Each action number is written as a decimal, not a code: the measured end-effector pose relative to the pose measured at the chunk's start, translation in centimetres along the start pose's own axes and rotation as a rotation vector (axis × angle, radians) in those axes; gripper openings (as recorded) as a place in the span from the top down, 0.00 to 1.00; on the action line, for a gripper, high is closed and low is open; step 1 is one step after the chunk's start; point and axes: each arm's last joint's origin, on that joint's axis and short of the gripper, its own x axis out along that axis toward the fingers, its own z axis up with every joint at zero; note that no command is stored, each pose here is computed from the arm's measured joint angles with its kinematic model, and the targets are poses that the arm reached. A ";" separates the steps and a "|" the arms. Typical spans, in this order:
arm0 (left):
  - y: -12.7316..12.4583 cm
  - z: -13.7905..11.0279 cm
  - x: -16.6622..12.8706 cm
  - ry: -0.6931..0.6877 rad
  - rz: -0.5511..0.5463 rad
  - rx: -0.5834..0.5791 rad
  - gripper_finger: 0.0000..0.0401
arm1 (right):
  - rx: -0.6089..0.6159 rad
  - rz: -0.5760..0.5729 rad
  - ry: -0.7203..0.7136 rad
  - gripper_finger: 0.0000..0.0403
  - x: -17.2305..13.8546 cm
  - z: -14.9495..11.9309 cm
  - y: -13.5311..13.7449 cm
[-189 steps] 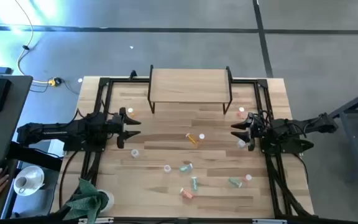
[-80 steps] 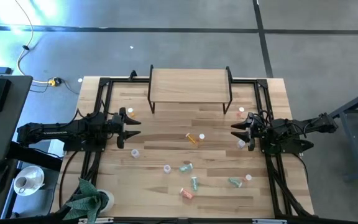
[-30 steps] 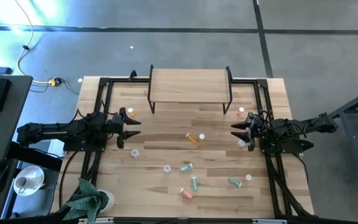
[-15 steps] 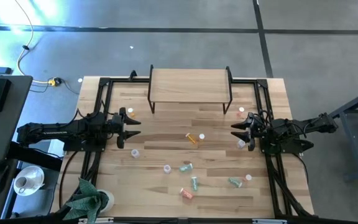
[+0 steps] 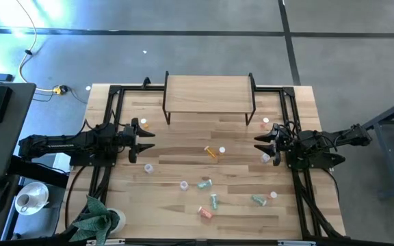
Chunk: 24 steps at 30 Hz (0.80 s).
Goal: Pick and place medicine bottles onto shelf by color
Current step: Put the transparent pill bottle on the shelf
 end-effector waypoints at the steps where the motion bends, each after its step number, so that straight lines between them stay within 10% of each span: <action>1: 0.0 0.0 0.0 0.000 0.000 0.000 0.49 | 0.000 0.000 0.000 0.59 0.0 0.0 0.0; 24: 0.0 0.3 0.0 -0.026 -0.002 0.002 0.49 | 0.077 0.001 -0.003 0.59 0.0 0.0 0.0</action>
